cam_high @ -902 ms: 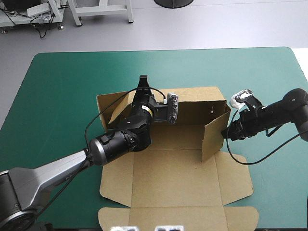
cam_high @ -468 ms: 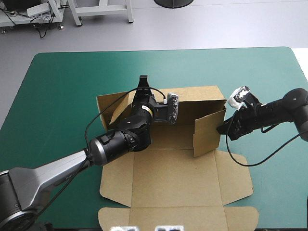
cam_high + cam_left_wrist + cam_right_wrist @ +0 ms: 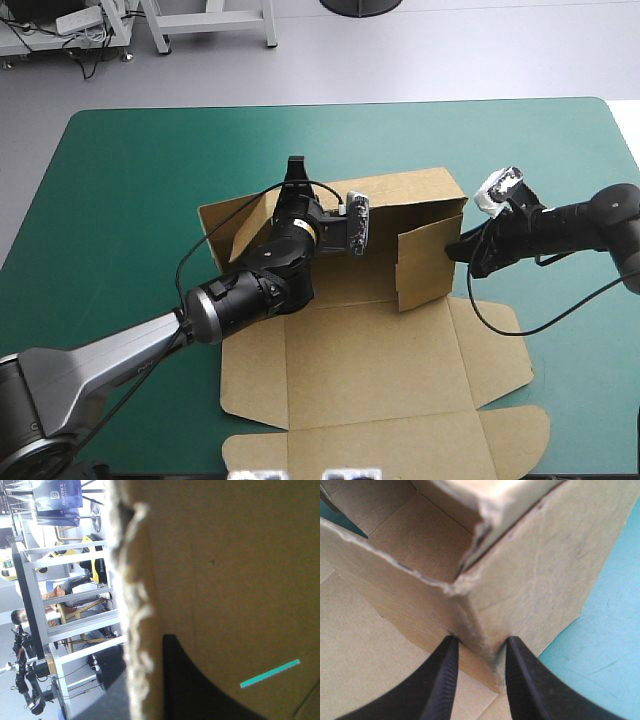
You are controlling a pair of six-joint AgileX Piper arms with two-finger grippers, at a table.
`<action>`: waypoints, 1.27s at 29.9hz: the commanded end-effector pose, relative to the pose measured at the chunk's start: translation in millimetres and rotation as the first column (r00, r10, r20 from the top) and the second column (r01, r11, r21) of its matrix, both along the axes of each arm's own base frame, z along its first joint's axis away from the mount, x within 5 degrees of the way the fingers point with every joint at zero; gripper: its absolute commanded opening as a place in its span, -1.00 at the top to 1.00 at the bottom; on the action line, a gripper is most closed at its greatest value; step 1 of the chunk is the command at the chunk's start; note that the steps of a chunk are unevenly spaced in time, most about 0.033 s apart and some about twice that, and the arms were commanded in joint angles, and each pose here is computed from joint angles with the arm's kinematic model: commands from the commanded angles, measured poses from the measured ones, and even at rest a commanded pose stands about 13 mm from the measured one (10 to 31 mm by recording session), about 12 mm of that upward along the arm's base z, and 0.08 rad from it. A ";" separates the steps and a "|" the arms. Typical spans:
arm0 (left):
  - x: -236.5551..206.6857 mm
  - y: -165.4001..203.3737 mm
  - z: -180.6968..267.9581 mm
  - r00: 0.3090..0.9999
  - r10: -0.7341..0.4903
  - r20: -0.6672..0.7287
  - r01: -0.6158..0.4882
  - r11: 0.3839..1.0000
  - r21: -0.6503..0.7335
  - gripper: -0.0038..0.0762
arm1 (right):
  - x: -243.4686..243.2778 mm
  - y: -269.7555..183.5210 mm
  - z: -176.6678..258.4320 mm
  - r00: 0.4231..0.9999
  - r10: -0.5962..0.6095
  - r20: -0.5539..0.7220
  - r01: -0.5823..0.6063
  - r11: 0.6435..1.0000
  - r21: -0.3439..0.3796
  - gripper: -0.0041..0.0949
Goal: Fold the box
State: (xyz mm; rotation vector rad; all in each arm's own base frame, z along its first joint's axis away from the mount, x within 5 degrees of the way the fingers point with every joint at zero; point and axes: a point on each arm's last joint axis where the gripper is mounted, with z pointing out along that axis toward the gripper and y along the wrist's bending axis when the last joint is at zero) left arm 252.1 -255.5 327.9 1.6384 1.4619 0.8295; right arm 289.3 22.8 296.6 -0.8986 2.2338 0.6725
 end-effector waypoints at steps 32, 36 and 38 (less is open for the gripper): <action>-4.4 -2.4 24.2 0.995 -0.067 0.067 0.072 0.995 -0.075 0.93 | 23.7 9.0 17.1 0.988 -0.117 0.105 0.083 0.955 0.284 0.03; -4.5 -2.6 24.2 0.995 -0.069 0.068 0.074 0.994 -0.076 0.93 | 27.2 7.5 18.7 0.978 -0.143 0.150 0.096 0.955 0.282 0.03; -4.5 -2.8 24.3 0.995 -0.070 0.068 0.075 0.994 -0.077 0.93 | 29.6 5.8 18.9 0.972 -0.169 0.165 0.119 0.954 0.276 0.03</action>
